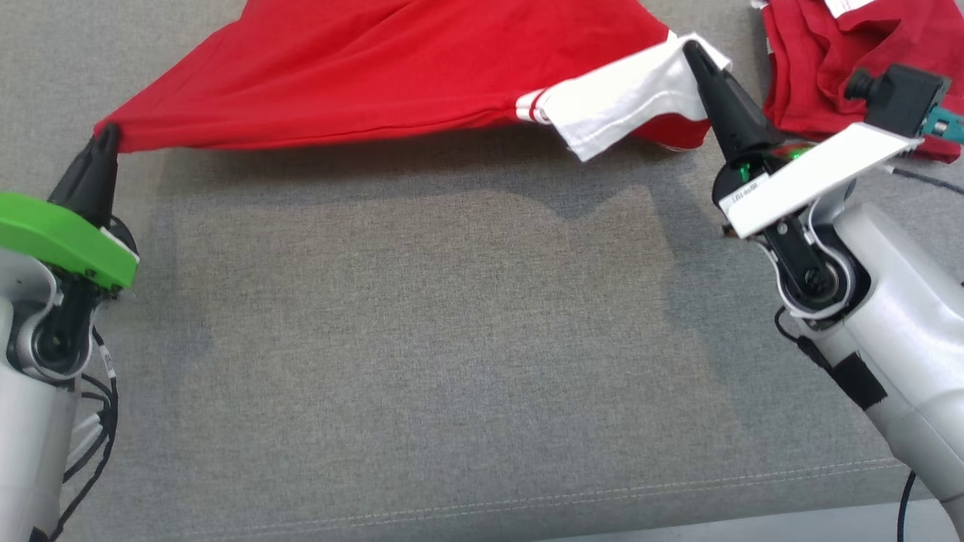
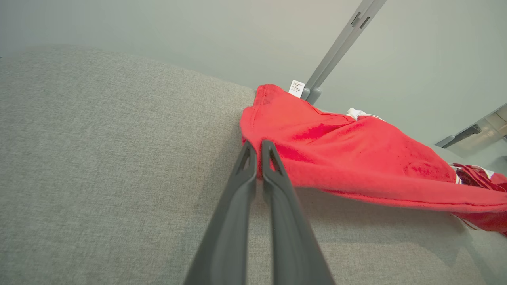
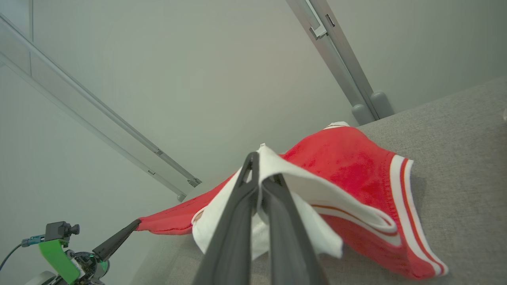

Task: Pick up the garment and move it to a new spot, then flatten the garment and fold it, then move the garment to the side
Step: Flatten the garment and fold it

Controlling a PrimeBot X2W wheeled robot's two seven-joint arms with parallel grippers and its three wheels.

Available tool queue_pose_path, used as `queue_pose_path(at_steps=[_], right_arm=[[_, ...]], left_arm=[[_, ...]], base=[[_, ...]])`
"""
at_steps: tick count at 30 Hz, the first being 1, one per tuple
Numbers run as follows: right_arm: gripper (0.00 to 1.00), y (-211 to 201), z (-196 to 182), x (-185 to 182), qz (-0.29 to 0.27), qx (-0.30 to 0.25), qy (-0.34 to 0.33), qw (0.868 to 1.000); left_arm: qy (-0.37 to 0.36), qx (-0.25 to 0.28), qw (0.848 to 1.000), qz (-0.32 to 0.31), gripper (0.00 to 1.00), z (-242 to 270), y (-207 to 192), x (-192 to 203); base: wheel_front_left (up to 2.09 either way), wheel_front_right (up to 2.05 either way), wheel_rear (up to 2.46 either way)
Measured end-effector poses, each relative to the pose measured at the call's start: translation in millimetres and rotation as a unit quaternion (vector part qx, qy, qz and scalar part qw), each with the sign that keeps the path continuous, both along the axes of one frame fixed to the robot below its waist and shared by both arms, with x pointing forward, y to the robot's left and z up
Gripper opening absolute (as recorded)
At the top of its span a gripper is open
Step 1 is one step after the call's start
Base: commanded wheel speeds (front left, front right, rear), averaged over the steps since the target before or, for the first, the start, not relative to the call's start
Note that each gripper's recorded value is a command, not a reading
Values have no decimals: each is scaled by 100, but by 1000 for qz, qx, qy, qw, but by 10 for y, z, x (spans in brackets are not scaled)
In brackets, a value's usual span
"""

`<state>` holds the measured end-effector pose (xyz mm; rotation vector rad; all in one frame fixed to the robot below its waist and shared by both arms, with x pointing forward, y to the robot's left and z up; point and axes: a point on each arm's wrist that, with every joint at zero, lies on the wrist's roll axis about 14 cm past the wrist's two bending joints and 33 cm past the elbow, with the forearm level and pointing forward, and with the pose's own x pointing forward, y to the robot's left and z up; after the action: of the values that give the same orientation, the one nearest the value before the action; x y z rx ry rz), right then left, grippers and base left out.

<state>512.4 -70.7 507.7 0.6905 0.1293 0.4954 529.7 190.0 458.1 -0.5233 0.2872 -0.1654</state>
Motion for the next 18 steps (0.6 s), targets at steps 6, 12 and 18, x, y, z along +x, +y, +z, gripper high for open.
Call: queue_pose_path(at_steps=[6,12,18], right_arm=[[0,-79,-63,-309,-3,-3,11,1000],[0,-233,-148,-619,-17,-12,27,999],[0,-208,-204,-1004,-8,13,55,998]], left_arm=[[-26,6,1000,13,0,0,7,-270],[-38,19,999,11,0,-77,-62,-604],[-26,63,997,-17,0,-228,-123,-970]], base=[[0,0,0],[0,0,0],[0,0,0]])
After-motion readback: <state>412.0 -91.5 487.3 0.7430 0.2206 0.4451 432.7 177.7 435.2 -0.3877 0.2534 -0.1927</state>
